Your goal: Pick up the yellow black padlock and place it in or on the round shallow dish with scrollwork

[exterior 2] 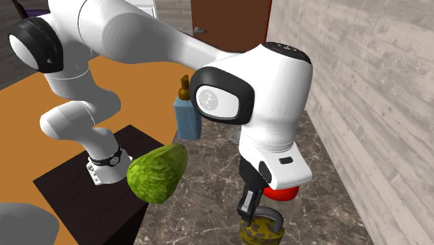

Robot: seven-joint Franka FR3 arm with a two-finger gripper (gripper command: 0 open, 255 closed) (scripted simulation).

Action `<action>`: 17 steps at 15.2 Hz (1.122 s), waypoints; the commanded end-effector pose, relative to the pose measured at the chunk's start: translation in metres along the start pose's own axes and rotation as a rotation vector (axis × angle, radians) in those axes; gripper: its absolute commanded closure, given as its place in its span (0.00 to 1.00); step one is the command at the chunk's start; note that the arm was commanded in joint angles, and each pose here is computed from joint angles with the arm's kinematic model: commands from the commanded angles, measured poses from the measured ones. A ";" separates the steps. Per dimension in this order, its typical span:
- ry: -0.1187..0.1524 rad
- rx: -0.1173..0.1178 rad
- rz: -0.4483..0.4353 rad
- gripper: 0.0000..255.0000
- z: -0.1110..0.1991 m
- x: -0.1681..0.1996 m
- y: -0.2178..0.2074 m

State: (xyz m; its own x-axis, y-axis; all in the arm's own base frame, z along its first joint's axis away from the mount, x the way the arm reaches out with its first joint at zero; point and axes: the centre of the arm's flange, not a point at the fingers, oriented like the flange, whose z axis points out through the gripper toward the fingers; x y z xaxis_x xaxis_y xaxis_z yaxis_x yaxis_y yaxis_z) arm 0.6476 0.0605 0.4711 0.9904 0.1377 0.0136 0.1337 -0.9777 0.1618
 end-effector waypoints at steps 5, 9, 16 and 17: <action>-0.001 0.000 0.000 1.00 -0.020 0.000 0.004; -0.001 0.000 0.000 1.00 -0.041 0.001 0.007; -0.001 0.000 0.000 1.00 -0.077 0.001 0.013; -0.001 0.000 0.000 1.00 -0.082 0.001 0.014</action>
State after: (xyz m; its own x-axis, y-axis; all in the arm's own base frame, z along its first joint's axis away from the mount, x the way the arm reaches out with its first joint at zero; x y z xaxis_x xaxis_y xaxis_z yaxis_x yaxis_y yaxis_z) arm 0.6479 0.0607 0.5481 0.9904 0.1373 0.0126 0.1335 -0.9777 0.1620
